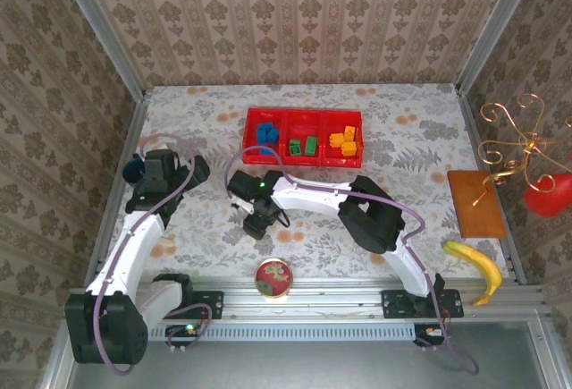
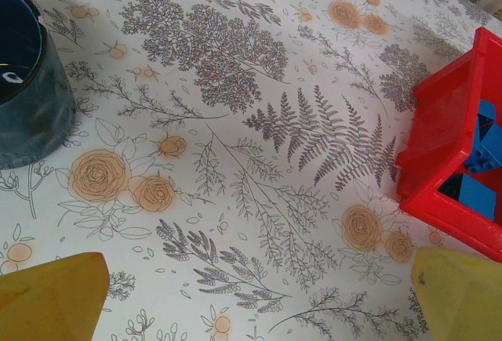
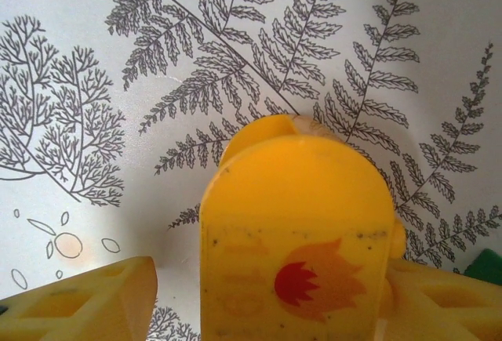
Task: Sort the legos into containers by color
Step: Pick up the lego from the center of the table.
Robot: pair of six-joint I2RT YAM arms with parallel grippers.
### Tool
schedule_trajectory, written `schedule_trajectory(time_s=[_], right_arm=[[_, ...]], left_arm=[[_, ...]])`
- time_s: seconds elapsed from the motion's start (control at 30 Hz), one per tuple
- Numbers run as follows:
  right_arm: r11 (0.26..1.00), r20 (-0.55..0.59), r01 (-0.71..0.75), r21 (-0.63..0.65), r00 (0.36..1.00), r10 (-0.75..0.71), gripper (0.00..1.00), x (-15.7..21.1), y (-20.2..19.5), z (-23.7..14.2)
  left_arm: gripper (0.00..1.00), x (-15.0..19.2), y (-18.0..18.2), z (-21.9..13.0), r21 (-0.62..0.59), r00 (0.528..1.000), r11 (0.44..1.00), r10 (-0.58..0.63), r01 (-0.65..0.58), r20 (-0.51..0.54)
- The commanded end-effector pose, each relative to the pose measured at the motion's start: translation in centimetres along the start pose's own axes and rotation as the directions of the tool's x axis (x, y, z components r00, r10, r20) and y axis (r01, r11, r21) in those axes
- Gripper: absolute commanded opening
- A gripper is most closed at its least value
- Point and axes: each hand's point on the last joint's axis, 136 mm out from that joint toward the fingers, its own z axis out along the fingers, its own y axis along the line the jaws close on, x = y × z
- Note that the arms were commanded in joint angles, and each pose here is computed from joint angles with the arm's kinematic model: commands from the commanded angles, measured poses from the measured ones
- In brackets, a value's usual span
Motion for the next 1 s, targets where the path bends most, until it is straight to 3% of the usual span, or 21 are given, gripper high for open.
schedule_trajectory(time_s=[0.0,0.43,0.7,0.97], right_arm=[[1.0,0.008,-0.025,0.015,1.0,0.025,0.69,0.1,-0.1,-1.2],[0.987,0.04,-0.158,0.031,0.987,0.157,0.65,-2.0,-1.4,0.6],[0.983,0.01,-0.181,0.032,0.983,0.181,0.49,-1.3,-1.8,1.0],[0.979,0.048,-0.199,0.044,0.979,0.196,0.28,-1.6,-2.2,-1.1]], left_arm=[[1.0,-0.5,0.0,-0.5,0.008,1.0,1.0,-0.008,0.008,0.013],[1.0,-0.4,0.0,-0.5,0.012,1.0,1.0,-0.01,0.01,0.011],[1.0,-0.3,0.0,-0.4,0.011,1.0,1.0,-0.009,0.009,0.01],[1.0,-0.5,-0.1,-0.3,0.014,1.0,1.0,-0.007,0.007,0.01]])
